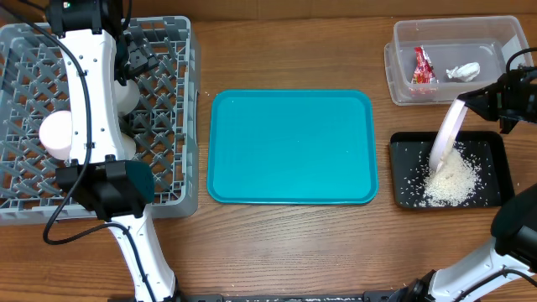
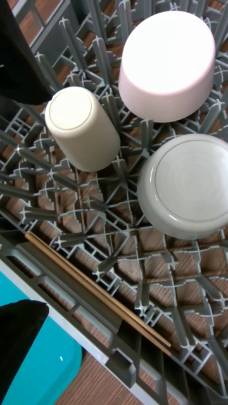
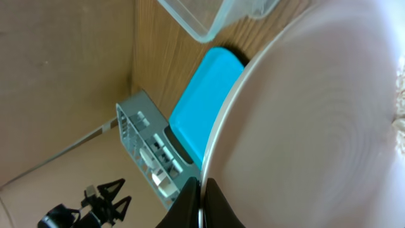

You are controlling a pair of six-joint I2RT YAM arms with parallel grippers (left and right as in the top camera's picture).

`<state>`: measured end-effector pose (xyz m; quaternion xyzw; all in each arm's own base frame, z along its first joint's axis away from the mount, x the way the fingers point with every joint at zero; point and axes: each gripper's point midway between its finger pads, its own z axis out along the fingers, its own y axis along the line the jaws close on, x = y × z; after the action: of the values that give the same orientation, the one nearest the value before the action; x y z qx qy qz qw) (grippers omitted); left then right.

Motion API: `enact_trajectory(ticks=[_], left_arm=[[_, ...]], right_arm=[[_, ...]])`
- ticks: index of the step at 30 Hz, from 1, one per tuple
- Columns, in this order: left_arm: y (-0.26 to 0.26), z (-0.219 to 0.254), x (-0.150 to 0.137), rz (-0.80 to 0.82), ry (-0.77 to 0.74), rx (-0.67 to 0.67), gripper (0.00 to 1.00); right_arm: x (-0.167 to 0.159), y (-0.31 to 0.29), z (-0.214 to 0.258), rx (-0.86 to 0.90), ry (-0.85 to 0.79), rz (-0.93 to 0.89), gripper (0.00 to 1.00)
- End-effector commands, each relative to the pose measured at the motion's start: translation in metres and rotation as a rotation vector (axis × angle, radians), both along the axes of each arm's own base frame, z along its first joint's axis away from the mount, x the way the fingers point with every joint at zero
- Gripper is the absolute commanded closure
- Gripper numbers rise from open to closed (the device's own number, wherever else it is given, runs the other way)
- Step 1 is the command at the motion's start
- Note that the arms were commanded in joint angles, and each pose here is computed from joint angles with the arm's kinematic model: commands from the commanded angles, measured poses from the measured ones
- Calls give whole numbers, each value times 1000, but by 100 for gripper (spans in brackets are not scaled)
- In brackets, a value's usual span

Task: Sort waste into correct bins and load items into the dishwasher
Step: 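Tilt the plate to dump the rice onto the black tray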

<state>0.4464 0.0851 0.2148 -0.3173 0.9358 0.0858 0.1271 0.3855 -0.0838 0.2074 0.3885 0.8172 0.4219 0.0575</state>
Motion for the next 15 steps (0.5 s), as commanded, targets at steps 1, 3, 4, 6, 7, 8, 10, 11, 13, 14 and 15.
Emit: enact_trajectory(ticks=[1, 3, 4, 6, 7, 8, 10, 11, 13, 14, 15], left_arm=[[1, 1, 1, 1, -2, 19, 0], [1, 1, 1, 1, -2, 19, 0], [1, 1, 1, 1, -2, 19, 0], [1, 1, 1, 1, -2, 19, 0], [1, 1, 1, 1, -2, 19, 0], [1, 1, 1, 1, -2, 19, 0], [1, 1, 1, 1, -2, 19, 0], [1, 1, 1, 1, -2, 19, 0], [1, 1, 1, 1, -2, 19, 0], [1, 1, 1, 1, -2, 19, 0], [1, 1, 1, 1, -2, 19, 0]], right_arm=[[-2, 4, 24, 12, -44, -10, 96], [-4, 5, 24, 18, -32, -10, 96], [-5, 6, 24, 21, -29, -10, 96], [-6, 7, 24, 27, -19, -12, 96], [-8, 7, 24, 37, -4, -21, 96], [-10, 7, 24, 47, 12, -30, 96], [-10, 1, 24, 45, 9, -47, 96], [-12, 0, 24, 55, 19, -56, 96], [-15, 1, 27, 87, 29, -62, 96], [-14, -2, 27, 74, 14, -63, 96], [-13, -6, 26, 61, 7, -67, 96]])
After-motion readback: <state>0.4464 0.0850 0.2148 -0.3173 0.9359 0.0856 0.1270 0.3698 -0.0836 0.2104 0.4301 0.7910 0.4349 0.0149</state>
